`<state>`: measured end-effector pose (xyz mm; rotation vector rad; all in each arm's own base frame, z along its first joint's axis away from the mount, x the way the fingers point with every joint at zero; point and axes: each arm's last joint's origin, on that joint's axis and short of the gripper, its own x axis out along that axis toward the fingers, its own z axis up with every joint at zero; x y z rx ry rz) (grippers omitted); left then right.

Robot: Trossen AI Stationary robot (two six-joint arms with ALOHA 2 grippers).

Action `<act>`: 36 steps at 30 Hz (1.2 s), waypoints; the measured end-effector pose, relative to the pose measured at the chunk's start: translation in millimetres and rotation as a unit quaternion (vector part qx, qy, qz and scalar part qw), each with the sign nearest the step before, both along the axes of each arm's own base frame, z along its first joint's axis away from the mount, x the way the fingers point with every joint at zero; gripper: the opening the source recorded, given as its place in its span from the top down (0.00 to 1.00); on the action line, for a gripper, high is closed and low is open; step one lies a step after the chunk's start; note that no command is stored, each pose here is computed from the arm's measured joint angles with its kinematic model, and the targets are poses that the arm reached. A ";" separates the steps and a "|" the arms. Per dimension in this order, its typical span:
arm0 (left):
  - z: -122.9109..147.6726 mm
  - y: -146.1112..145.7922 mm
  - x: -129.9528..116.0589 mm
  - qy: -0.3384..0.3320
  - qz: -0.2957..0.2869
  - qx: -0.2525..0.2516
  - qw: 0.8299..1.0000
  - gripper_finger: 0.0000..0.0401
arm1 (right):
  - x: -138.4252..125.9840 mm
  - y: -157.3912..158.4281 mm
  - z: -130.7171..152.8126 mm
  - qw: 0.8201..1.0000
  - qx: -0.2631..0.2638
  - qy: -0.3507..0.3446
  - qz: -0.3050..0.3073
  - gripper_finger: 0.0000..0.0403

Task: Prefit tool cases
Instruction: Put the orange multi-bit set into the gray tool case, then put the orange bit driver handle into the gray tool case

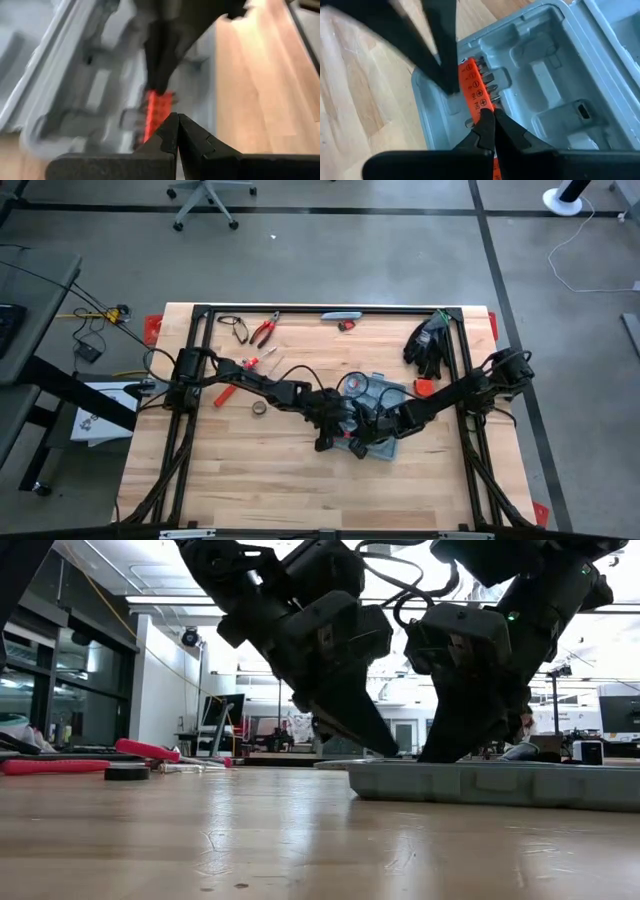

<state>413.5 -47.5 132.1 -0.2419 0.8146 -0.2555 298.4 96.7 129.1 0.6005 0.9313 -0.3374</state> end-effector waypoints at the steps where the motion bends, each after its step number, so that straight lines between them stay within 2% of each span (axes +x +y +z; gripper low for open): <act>1: -0.4 -1.2 0.5 -0.002 -0.001 0.002 1.000 1.00 | 0.0 0.0 0.0 1.000 0.000 0.000 0.000 1.00; 4: -12.9 -2.6 1.9 0.012 0.021 0.010 1.000 1.00 | 0.0 0.0 -0.1 1.000 0.000 0.000 0.000 1.00; 7: -22.3 -2.1 3.8 0.028 0.047 -0.010 0.998 1.00 | 0.0 0.0 -0.2 1.000 0.001 0.000 0.001 1.00; 11: -35.9 -1.7 3.7 0.055 0.045 -0.035 0.997 1.00 | -0.5 0.0 -0.5 1.000 0.002 0.003 0.001 1.00; 14: -35.6 -2.1 4.0 0.054 0.041 -0.041 0.997 1.00 | -0.6 0.0 0.3 1.000 0.002 0.002 0.002 1.00; 18: -22.2 -0.5 2.3 0.045 0.046 -0.042 0.997 1.00 | -3.2 -1.2 9.4 1.000 0.003 -0.007 0.001 1.00; 21: -5.9 2.2 -1.4 0.033 0.048 -0.038 0.998 1.00 | -6.4 -2.5 26.6 0.999 -0.005 -0.037 -0.006 1.00; 25: 29.1 9.2 -4.8 -0.009 0.056 -0.032 0.998 1.00 | -15.1 -7.0 47.3 0.998 -0.022 -0.057 -0.020 1.00; 27: 44.9 12.8 -11.0 -0.009 0.068 -0.021 0.997 1.00 | -20.3 -9.3 58.1 0.997 -0.027 -0.066 -0.023 1.00; 31: 65.2 17.9 -31.9 0.033 0.097 0.041 0.994 1.00 | -34.4 -13.2 74.5 0.996 -0.041 -0.067 -0.036 1.00; 34: 79.9 26.1 -50.9 0.074 0.133 0.097 0.984 1.00 | -46.1 -13.9 84.1 0.995 -0.064 -0.066 -0.048 1.00; 36: 83.9 36.3 -60.6 0.105 0.147 0.114 0.977 1.00 | -53.4 -14.0 87.1 0.993 -0.078 -0.059 -0.061 1.00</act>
